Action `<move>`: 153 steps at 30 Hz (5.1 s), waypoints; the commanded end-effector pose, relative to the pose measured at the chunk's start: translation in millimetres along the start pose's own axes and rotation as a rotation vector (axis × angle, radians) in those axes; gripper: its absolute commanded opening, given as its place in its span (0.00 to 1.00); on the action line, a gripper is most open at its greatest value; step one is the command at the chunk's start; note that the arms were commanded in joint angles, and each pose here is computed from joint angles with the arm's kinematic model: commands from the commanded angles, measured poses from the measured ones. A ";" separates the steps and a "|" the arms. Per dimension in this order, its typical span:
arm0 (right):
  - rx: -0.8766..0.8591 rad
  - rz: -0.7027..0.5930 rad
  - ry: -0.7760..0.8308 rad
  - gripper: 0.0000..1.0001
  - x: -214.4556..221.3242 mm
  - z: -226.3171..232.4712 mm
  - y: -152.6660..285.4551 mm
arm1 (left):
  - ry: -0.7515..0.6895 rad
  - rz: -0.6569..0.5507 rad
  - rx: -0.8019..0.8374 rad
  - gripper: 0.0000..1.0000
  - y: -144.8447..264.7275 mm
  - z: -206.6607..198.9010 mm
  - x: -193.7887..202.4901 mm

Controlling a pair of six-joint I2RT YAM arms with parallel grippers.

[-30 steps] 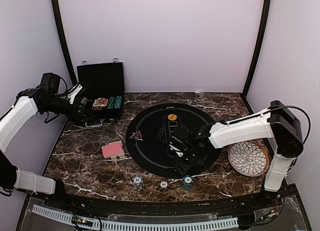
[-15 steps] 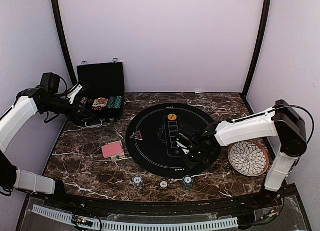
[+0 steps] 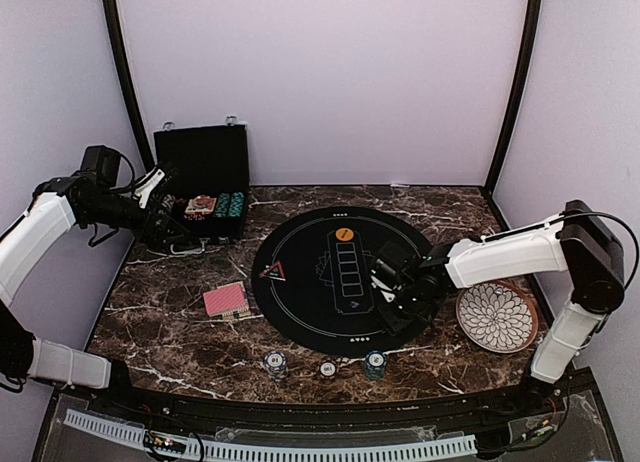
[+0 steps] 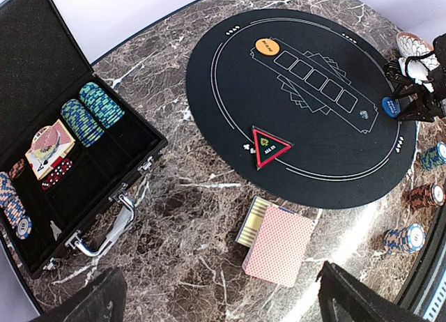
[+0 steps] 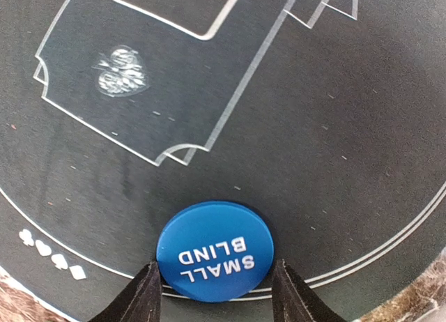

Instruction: Distribute texas hold em gaming equipment

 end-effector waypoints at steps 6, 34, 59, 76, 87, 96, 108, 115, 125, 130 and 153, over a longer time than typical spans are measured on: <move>0.024 0.011 -0.027 0.64 3.1 -12.1 11.5 | -0.023 -0.016 0.021 0.99 6.1 -6.1 -6.2; -0.255 -0.005 0.162 0.91 44.5 96.3 105.9 | -0.005 -0.020 0.029 0.99 8.3 -7.6 -8.8; -0.196 0.064 0.190 0.75 67.5 97.6 58.4 | -0.007 -0.028 0.031 0.99 12.6 -11.0 -11.0; -0.190 0.068 0.198 0.56 67.8 97.0 58.2 | -0.012 -0.031 0.025 0.99 12.4 -9.5 -11.9; -0.188 0.077 0.200 0.44 68.7 96.9 58.4 | -0.014 -0.028 0.024 0.99 11.4 -9.5 -10.1; -0.195 0.060 0.196 0.24 63.8 98.1 65.9 | -0.018 -0.030 0.020 0.99 11.9 -9.6 -10.5; -0.202 -0.020 0.143 0.06 22.9 91.4 97.1 | -0.019 -0.032 0.016 0.99 12.8 -9.3 -11.0; -0.171 -0.129 0.012 0.03 -40.2 64.7 117.2 | -0.021 -0.029 0.008 0.99 13.9 -8.4 -11.0; -0.063 -0.241 -0.163 0.02 -157.3 10.1 82.8 | -0.014 -0.031 0.021 0.99 11.6 -9.0 -11.1; -0.022 -0.258 -0.236 0.02 -204.5 -22.8 48.4 | -0.010 -0.033 0.027 0.99 11.6 -10.3 -11.8; -0.035 -0.212 -0.360 0.09 -272.3 -75.0 -63.8 | -0.010 -0.024 0.044 0.99 12.8 -17.3 -9.6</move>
Point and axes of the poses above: each gripper's point midway between its finger pads, its own y axis back along the fingers, its own z axis along the line the jaws close on, x = y × z, the point moved 1 cm from there along y, back along the fingers, and after that the axes turned 10 degrees about -y, right-handed, at the moved point
